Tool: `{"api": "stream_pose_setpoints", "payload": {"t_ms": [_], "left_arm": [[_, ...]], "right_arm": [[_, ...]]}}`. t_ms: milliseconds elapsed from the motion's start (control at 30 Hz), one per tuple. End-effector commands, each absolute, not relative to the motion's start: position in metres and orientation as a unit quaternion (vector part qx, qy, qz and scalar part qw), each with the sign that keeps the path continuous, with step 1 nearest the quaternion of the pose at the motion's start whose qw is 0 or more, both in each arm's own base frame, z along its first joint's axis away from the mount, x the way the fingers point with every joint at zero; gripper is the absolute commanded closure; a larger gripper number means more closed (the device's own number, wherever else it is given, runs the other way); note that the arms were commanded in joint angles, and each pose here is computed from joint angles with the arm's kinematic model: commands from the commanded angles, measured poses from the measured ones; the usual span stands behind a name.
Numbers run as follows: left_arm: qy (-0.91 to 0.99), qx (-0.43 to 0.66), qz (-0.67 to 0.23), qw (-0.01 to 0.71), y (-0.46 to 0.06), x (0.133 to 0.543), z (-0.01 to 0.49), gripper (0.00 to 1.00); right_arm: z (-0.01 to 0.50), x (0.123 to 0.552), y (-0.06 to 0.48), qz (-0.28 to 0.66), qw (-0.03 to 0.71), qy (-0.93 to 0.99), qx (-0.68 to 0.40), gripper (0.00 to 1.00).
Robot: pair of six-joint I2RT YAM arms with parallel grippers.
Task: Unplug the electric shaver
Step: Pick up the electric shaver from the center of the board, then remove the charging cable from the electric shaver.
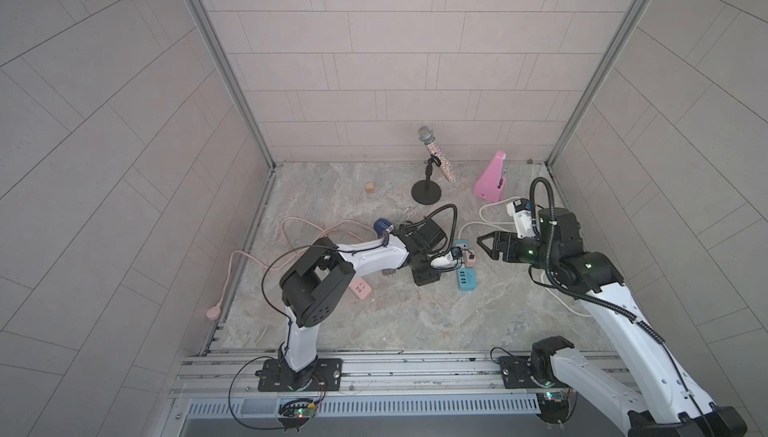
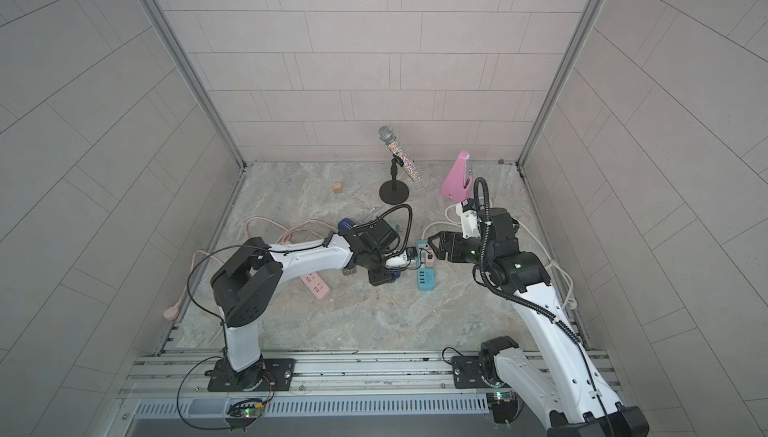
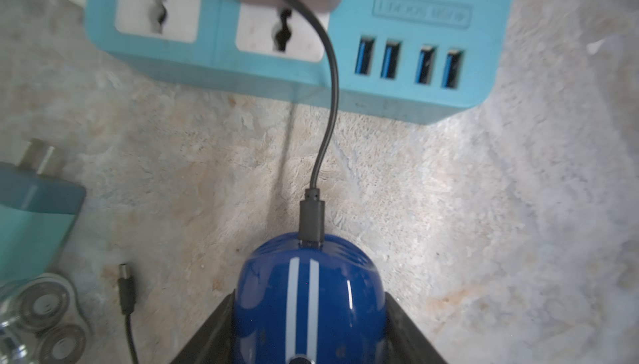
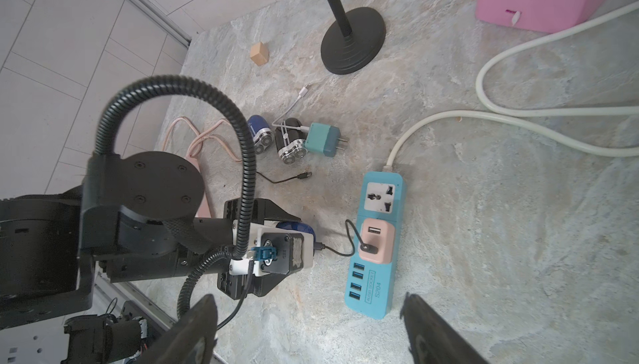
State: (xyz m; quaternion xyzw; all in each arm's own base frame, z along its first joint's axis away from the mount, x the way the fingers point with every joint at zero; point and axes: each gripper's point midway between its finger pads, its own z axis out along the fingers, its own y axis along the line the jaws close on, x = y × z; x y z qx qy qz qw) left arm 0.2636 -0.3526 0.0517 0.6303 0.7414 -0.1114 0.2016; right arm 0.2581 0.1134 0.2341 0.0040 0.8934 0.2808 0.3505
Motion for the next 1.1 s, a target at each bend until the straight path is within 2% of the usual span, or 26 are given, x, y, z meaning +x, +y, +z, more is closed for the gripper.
{"api": "stream_pose_setpoints", "payload": {"t_ms": [0,133,267,400,467,533,1067], "left_arm": [[0.725,0.625,-0.147,0.248,-0.361,0.260,0.094,0.49],[0.719,0.621,-0.160,0.268,-0.361,0.256,0.112,0.49],[0.716,0.617,-0.170,0.278,-0.361,0.253,0.123,0.50],[0.714,0.614,-0.178,0.284,-0.360,0.250,0.129,0.51],[0.714,0.613,-0.180,0.287,-0.360,0.249,0.132,0.52],[0.712,0.613,-0.184,0.288,-0.360,0.248,0.135,0.52],[0.707,0.600,-0.189,0.323,-0.354,0.245,0.153,0.54]], "right_arm": [[0.234,0.254,0.120,0.307,0.343,0.888,0.005,0.20],[0.237,0.242,0.132,0.358,0.326,0.875,0.010,0.27],[0.226,0.232,0.140,0.403,0.305,0.862,0.032,0.31],[0.224,0.232,0.165,0.513,0.279,0.810,0.056,0.40],[0.210,0.232,0.163,0.501,0.269,0.819,0.074,0.44],[0.203,0.230,0.162,0.482,0.270,0.830,0.069,0.44],[0.182,0.250,0.201,0.520,0.227,0.820,0.074,0.55]]}}
